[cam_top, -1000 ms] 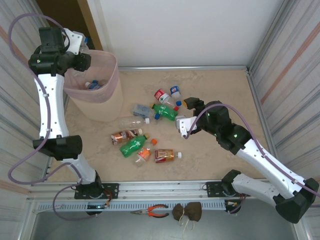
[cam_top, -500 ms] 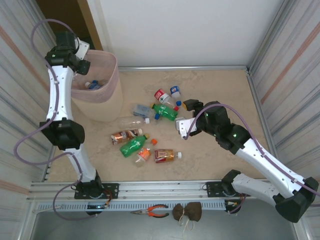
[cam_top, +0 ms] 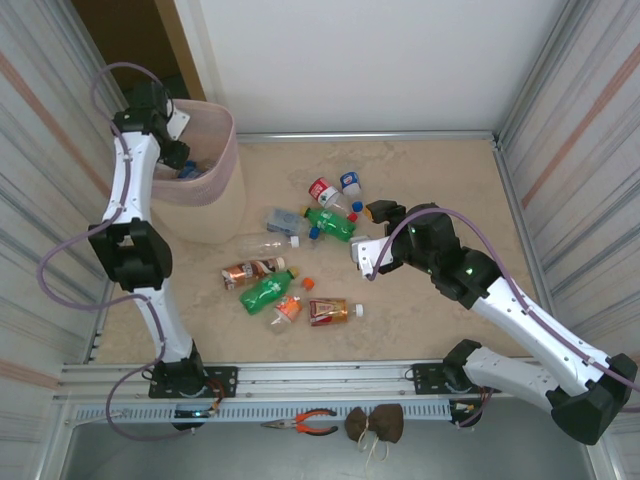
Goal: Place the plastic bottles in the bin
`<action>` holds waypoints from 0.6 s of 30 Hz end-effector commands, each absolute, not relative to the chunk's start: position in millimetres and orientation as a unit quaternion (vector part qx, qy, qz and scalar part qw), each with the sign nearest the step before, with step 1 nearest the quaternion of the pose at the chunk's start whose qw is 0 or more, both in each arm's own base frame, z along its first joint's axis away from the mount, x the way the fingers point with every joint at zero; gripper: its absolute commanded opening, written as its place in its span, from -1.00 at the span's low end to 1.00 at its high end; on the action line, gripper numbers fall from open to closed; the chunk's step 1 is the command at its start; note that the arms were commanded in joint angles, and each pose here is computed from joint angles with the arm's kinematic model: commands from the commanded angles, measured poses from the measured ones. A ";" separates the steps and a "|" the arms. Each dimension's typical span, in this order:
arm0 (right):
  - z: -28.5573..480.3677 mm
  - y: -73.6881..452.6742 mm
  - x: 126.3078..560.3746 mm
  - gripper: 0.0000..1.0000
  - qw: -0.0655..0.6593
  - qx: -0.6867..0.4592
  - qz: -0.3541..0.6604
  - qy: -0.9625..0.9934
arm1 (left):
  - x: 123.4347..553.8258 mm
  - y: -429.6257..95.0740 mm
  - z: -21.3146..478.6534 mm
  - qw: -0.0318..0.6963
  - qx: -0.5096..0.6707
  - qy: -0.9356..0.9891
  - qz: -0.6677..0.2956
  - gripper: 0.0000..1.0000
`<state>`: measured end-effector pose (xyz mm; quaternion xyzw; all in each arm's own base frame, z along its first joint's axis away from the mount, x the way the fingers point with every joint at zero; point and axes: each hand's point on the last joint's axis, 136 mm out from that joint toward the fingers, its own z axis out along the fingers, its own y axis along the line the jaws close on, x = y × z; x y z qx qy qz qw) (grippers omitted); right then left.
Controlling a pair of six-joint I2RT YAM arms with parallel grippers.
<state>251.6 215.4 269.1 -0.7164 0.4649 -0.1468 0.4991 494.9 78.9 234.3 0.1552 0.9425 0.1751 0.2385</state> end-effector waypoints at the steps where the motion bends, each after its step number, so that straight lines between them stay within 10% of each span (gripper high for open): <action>1: 272.7 216.6 248.6 0.73 0.501 -0.711 -0.136 0.474 | 491.9 84.1 201.8 0.199 0.156 0.952 0.172 0.13; 18: 287.2 219.1 255.7 0.94 0.532 -0.651 -0.072 0.536 | 486.4 60.9 218.1 0.235 0.151 0.954 0.109 0.60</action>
